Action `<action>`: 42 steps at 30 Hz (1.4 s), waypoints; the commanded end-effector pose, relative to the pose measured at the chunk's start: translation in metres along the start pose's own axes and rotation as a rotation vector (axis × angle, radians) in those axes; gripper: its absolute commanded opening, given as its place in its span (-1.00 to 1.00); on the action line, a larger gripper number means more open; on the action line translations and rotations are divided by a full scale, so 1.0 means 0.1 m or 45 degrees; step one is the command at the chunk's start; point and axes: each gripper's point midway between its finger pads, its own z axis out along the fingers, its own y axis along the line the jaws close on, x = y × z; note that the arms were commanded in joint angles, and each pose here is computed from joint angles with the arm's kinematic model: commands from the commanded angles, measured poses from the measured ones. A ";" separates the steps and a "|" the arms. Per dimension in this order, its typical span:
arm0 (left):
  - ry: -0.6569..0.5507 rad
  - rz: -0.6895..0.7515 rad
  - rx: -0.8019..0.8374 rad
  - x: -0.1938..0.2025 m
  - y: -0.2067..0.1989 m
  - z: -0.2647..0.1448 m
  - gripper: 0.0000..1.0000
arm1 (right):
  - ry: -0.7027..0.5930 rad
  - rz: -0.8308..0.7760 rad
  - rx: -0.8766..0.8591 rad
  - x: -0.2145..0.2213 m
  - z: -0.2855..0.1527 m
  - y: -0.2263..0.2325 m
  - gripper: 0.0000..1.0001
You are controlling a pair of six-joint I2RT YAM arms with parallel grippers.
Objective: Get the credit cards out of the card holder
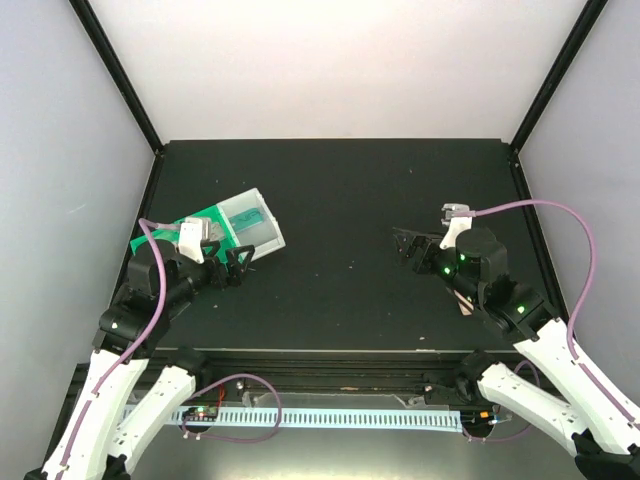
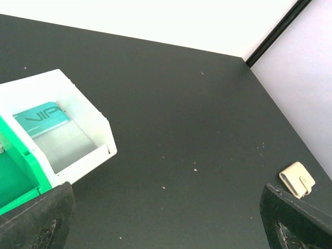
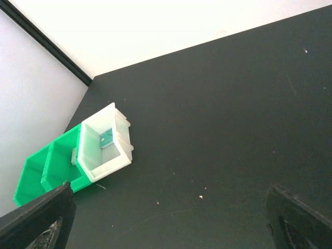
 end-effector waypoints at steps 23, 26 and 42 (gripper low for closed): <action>0.293 -0.403 -0.805 0.17 1.36 0.67 0.60 | 0.010 -0.109 -0.209 -0.07 -0.12 0.34 1.00; 0.228 -0.469 -0.931 0.19 1.66 0.67 0.50 | -0.003 -0.117 -0.226 -0.07 -0.17 0.34 1.00; 0.253 -0.683 -1.252 0.43 2.58 0.61 0.22 | -0.045 -0.145 -0.254 -0.05 -0.28 0.31 1.00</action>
